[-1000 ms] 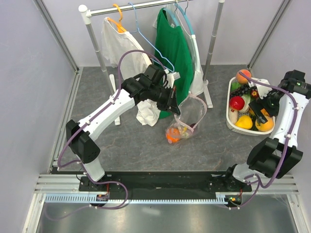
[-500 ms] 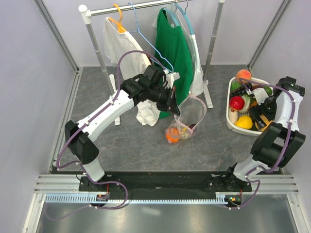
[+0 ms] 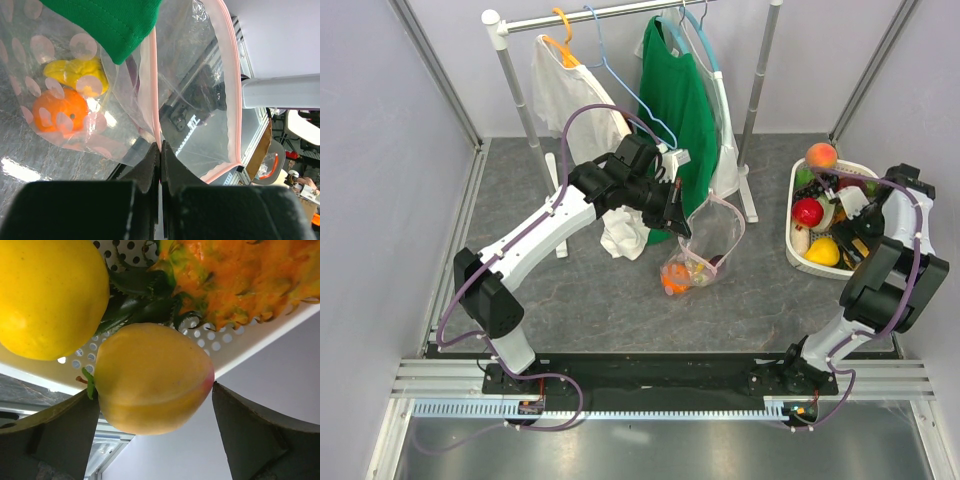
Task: Place the food in the zip-top bag and seal the zipper
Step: Pick up the fake fruit from the bin, then place the fake fruit in the zipper food storage bag.
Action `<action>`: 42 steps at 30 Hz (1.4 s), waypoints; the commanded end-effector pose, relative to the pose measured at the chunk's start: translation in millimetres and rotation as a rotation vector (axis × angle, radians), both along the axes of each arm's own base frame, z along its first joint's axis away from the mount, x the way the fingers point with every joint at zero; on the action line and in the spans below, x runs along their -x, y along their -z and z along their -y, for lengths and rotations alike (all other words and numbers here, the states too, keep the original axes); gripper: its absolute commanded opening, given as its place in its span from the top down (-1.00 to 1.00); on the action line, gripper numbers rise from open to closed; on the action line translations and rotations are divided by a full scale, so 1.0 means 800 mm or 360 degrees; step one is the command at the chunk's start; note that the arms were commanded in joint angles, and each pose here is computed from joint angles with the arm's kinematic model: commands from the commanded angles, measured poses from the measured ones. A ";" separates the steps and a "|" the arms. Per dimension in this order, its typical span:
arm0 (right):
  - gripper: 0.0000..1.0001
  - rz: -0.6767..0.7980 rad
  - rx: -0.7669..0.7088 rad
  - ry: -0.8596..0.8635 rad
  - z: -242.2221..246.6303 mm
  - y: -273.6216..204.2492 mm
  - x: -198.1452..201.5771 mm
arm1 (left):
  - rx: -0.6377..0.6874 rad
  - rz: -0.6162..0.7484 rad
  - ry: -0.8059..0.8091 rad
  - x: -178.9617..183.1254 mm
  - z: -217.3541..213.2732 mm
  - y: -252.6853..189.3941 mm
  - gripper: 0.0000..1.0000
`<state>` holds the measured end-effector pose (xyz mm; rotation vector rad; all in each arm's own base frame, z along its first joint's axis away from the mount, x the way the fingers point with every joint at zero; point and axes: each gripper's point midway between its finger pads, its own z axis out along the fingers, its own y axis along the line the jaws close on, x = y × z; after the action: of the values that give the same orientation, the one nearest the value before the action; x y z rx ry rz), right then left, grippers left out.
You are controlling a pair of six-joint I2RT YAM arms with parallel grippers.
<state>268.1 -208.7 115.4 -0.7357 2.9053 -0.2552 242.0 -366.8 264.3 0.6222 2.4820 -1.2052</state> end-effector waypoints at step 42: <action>0.44 0.0517 -0.1282 -0.0975 -0.506 -0.183 0.028 | 0.0063 0.0040 0.0010 0.004 -0.004 -0.017 0.96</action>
<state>237.5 187.4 267.9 -1.2124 2.0605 0.8054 240.7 -364.5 256.2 0.6173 2.5071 -1.1924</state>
